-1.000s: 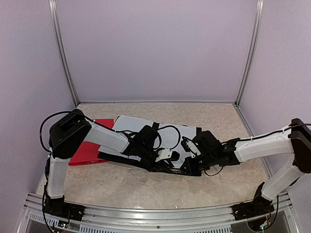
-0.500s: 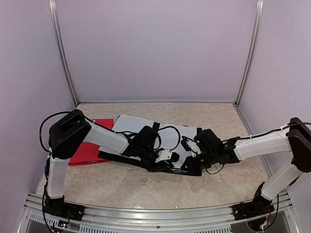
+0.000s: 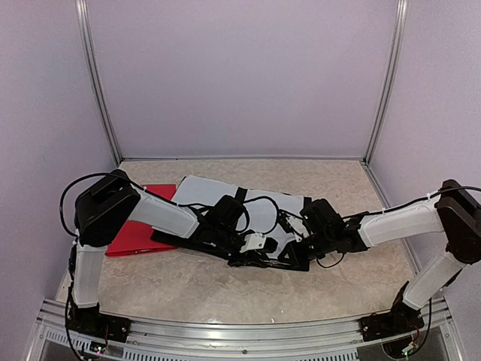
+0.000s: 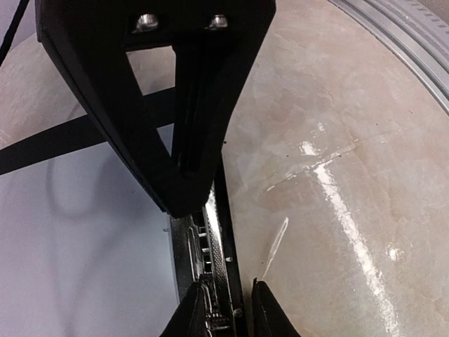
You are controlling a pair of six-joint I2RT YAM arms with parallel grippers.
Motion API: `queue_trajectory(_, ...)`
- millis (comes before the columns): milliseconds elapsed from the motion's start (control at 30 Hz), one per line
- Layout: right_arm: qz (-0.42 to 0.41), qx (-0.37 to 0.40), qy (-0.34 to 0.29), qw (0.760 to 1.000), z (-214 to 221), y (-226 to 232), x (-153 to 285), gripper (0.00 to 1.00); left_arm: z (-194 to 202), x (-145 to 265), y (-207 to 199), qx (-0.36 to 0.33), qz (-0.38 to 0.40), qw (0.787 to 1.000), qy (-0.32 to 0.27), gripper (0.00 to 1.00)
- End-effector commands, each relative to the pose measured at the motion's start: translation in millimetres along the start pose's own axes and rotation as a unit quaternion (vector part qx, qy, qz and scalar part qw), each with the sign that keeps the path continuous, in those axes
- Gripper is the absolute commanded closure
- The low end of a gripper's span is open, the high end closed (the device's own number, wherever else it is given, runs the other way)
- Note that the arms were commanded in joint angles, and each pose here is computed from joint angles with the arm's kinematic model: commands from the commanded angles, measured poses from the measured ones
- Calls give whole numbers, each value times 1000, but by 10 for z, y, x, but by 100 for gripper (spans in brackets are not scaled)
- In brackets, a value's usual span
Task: Put the files into the folder
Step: Clamp the file and folder with some files.
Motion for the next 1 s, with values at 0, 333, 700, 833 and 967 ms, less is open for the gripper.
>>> queue_trajectory(0, 95, 0, 82, 992, 567, -476, -196, 100, 340, -183, -501, 48, 76, 995, 52, 86)
queue_trajectory(333, 95, 4, 88, 992, 701, -527, -249, 100, 344, -189, -501, 53, 76, 994, 53, 86)
queue_trajectory(700, 119, 10, 109, 987, 853, -657, -323, 100, 375, -186, -520, 53, 79, 994, 60, 87)
queue_trajectory(833, 125, 5, 120, 985, 943, -705, -356, 100, 364, -186, -522, 53, 80, 994, 58, 87)
queue_trajectory(967, 134, 1, 124, 983, 965, -742, -371, 100, 373, -185, -541, 52, 84, 993, 59, 88)
Point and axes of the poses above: each gripper's point midway between its finger pads, its own x axis back along the fingers, its own y axis along the line the jaws close on, z = x × y, the point moved 3 cm from there along x, back along the fingers, and after that the axes turned 1 degree about x, right-handed, at the moved point
